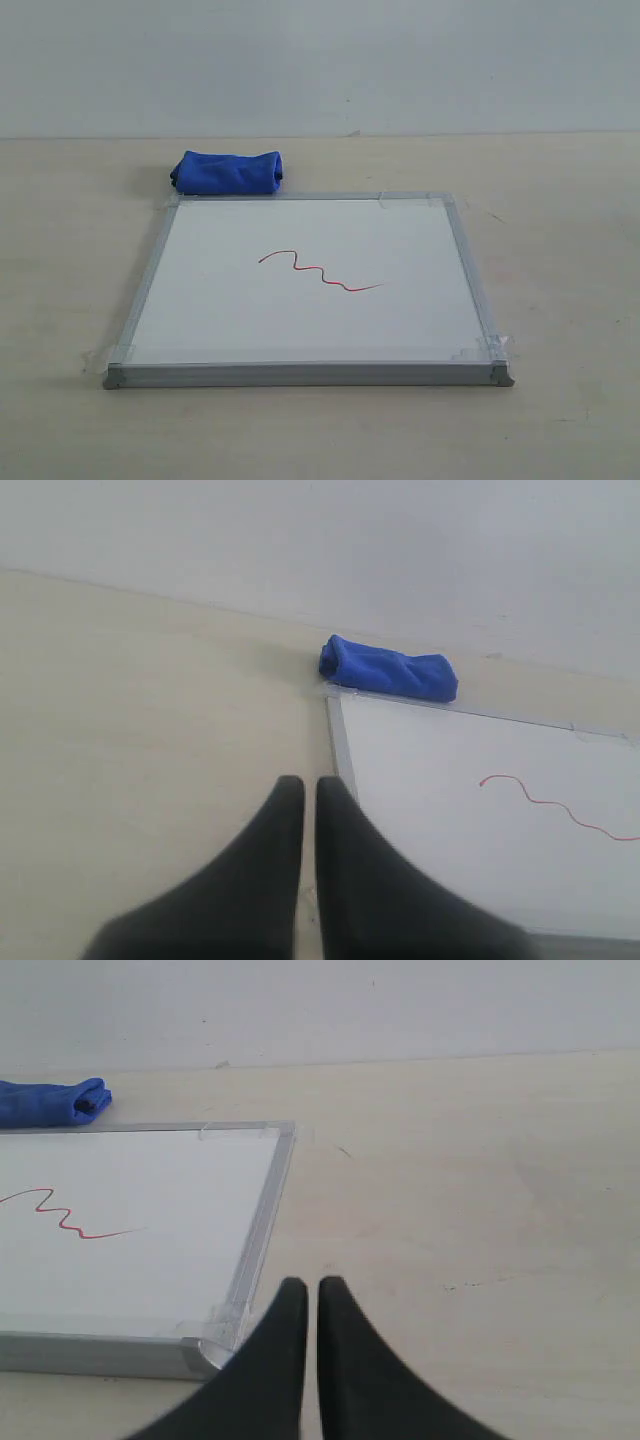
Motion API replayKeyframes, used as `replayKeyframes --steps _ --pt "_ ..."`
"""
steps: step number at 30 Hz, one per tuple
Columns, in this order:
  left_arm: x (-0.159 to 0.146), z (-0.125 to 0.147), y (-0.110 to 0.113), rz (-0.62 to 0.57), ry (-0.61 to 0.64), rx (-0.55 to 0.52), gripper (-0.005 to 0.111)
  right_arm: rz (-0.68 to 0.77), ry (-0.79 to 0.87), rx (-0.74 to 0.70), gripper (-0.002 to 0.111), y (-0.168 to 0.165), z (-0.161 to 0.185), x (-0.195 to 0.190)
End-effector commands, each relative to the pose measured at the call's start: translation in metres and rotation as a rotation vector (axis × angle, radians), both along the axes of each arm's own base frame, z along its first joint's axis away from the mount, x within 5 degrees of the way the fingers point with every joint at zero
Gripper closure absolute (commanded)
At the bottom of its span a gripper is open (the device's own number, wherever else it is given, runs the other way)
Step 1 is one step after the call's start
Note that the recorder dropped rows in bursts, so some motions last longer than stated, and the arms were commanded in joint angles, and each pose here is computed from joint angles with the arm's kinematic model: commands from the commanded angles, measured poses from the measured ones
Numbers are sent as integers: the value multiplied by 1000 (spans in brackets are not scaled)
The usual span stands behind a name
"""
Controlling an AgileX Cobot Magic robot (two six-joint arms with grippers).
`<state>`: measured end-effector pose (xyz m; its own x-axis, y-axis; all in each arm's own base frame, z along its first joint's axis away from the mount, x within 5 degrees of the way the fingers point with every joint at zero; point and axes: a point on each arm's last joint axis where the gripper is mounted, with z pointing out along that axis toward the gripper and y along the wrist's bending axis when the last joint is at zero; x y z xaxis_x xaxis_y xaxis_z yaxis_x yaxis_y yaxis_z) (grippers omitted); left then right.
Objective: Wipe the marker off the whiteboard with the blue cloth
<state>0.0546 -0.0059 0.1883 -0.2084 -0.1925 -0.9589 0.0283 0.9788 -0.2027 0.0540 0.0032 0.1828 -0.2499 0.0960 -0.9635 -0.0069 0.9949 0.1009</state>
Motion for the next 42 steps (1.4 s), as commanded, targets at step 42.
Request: replayKeyframes --steps 42 --pt "0 -1 0 3 0 2 102 -8 -196 -24 107 -1 165 51"
